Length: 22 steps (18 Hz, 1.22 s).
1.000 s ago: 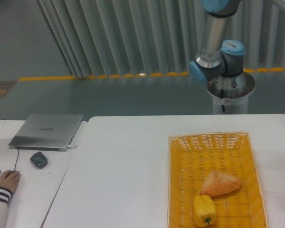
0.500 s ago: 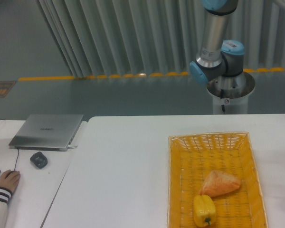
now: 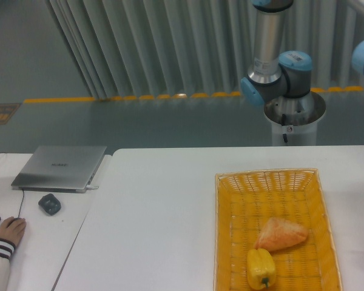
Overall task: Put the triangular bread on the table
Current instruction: 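Move the gripper over the basket and lower toward the triangular bread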
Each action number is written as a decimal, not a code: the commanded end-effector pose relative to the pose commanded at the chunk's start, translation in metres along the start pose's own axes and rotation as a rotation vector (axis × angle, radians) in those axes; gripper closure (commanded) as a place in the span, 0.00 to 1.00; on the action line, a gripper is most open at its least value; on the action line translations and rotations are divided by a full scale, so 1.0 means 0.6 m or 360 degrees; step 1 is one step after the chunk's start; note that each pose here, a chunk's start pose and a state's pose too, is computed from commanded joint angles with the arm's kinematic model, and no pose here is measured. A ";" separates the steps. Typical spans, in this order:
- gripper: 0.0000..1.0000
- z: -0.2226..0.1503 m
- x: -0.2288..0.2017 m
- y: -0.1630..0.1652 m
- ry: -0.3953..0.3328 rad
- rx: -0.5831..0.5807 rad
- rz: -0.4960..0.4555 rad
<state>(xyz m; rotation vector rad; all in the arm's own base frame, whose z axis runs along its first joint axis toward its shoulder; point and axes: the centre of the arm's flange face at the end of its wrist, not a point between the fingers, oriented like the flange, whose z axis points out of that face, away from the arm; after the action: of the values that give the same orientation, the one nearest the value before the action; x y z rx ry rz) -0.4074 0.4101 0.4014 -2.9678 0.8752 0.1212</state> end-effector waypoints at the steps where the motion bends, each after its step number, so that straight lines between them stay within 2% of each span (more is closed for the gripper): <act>1: 0.00 0.001 0.005 -0.026 0.0003 0.0016 -0.0023; 5: 0.00 0.019 0.018 -0.091 0.0032 0.0153 -0.0073; 9: 0.00 0.042 0.026 -0.162 0.0050 0.0260 -0.0049; 12: 0.00 0.059 0.029 -0.210 0.0027 0.0272 -0.0101; 15: 0.00 0.070 0.029 -0.238 0.0014 0.0278 -0.0102; 22: 0.00 0.114 0.021 -0.262 0.0030 0.0266 -0.0101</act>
<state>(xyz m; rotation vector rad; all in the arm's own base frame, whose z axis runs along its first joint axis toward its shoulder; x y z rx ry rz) -0.3156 0.5394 0.3353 -2.8414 0.7520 0.0169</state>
